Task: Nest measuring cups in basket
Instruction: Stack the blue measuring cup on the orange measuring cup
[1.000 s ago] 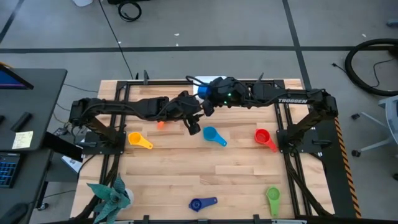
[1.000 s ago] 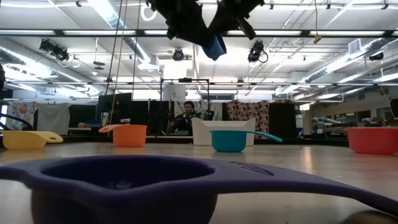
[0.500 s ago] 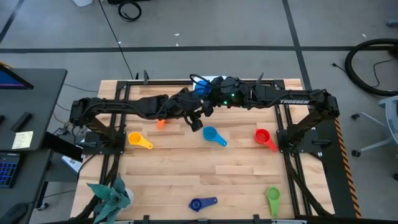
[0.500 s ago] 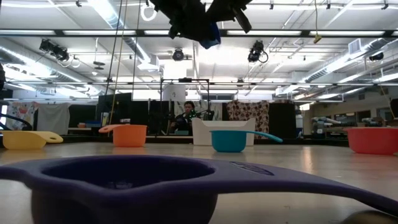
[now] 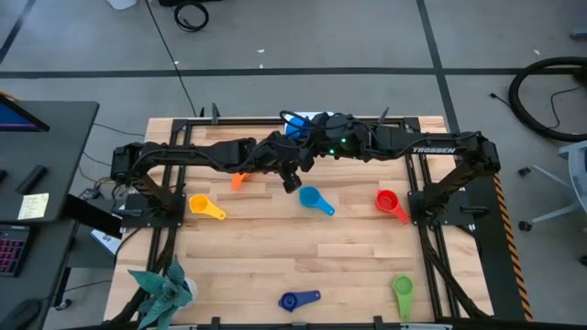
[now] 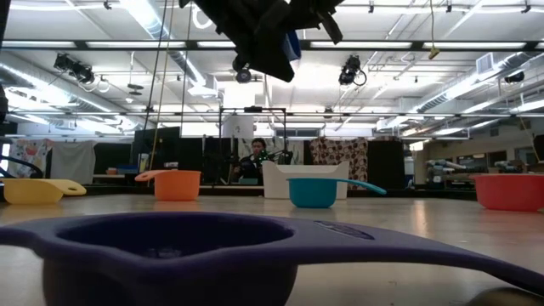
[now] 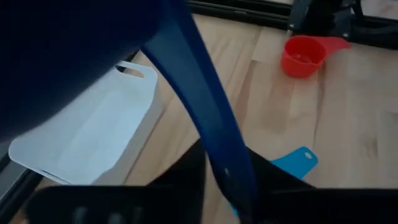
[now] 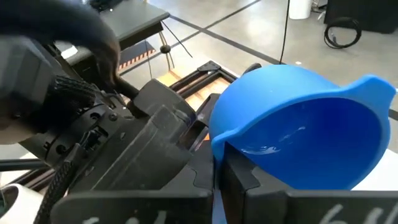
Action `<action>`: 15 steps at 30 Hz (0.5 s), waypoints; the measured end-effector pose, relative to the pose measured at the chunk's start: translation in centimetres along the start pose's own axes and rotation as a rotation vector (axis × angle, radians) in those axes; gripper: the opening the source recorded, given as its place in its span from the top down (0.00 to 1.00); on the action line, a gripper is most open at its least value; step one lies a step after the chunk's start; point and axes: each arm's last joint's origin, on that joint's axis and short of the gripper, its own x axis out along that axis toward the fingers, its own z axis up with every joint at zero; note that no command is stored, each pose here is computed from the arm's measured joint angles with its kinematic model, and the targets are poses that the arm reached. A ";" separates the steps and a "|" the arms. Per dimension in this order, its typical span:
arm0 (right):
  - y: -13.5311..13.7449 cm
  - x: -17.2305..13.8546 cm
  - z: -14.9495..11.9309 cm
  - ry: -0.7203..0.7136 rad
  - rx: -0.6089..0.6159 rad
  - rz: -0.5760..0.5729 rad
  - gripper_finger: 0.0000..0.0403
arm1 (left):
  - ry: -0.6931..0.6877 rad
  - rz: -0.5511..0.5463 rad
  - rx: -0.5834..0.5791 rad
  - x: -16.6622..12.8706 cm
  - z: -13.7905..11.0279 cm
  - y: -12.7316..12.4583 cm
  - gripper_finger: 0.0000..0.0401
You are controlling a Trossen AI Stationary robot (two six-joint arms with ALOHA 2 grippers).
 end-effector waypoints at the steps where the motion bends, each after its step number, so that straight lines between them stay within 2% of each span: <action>1: 0.0 0.0 0.0 0.000 0.005 0.000 0.97 | 0.001 0.001 0.018 0.0 0.0 0.0 0.94; 5: 0.0 0.0 0.0 0.001 0.009 -0.004 0.97 | 0.001 0.006 0.047 0.1 0.0 0.1 0.98; 15: 0.0 -0.1 0.0 0.018 0.008 0.010 0.96 | 0.000 -0.045 0.052 -0.8 0.2 0.1 0.99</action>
